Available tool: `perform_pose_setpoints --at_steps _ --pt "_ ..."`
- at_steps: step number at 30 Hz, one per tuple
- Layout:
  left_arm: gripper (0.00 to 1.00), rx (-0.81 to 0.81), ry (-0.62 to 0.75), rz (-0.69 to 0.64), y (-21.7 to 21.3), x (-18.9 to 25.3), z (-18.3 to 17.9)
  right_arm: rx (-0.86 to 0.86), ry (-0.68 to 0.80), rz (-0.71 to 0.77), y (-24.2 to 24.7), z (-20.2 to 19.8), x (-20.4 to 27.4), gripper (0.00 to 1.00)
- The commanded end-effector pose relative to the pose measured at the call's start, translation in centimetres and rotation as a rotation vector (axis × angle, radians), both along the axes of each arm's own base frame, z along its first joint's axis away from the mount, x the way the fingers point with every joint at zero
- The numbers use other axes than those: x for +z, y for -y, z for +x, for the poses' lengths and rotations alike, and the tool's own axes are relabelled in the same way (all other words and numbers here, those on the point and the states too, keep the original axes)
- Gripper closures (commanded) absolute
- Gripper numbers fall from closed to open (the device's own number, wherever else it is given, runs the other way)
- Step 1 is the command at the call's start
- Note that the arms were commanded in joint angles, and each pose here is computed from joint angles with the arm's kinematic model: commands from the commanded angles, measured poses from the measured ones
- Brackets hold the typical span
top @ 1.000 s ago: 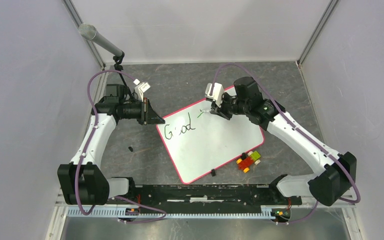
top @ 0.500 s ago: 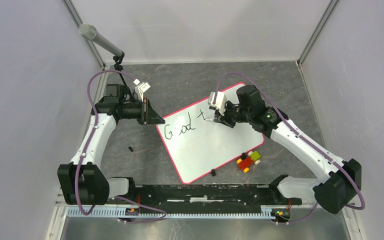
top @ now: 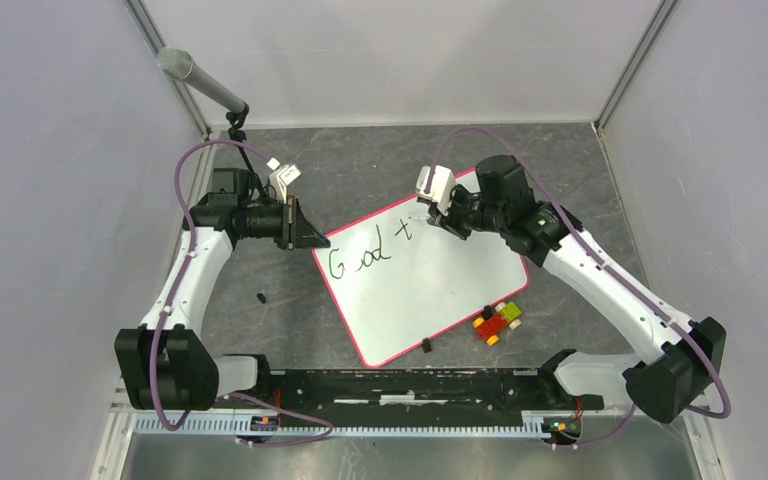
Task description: Write a sentence on the whiteboard
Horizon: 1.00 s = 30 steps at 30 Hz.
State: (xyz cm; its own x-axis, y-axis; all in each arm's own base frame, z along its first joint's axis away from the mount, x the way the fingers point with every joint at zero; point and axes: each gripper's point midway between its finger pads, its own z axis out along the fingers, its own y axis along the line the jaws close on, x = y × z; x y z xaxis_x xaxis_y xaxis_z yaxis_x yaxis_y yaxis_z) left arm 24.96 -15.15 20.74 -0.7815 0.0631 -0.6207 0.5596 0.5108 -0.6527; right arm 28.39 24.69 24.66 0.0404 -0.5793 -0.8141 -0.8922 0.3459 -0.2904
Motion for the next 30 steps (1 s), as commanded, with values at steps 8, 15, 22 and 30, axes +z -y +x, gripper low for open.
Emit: perform_pose_setpoints --at_steps 8,15,22,30 --pt "0.98 -0.008 0.035 0.069 -0.3 -0.8 -0.1 -0.041 0.080 0.015 -0.7 3.1 2.6 1.00" --pt "0.98 -0.008 0.033 0.070 -0.4 -0.9 -0.1 -0.041 0.056 0.002 -0.6 3.1 1.5 1.00" --pt "0.98 -0.011 0.031 0.070 -0.4 -1.0 -0.1 -0.038 0.023 -0.009 0.2 1.6 0.0 1.00" --pt "0.97 -0.012 0.040 0.071 -0.4 -1.0 -0.4 -0.034 -0.053 -0.020 1.5 -1.2 -2.8 1.00"
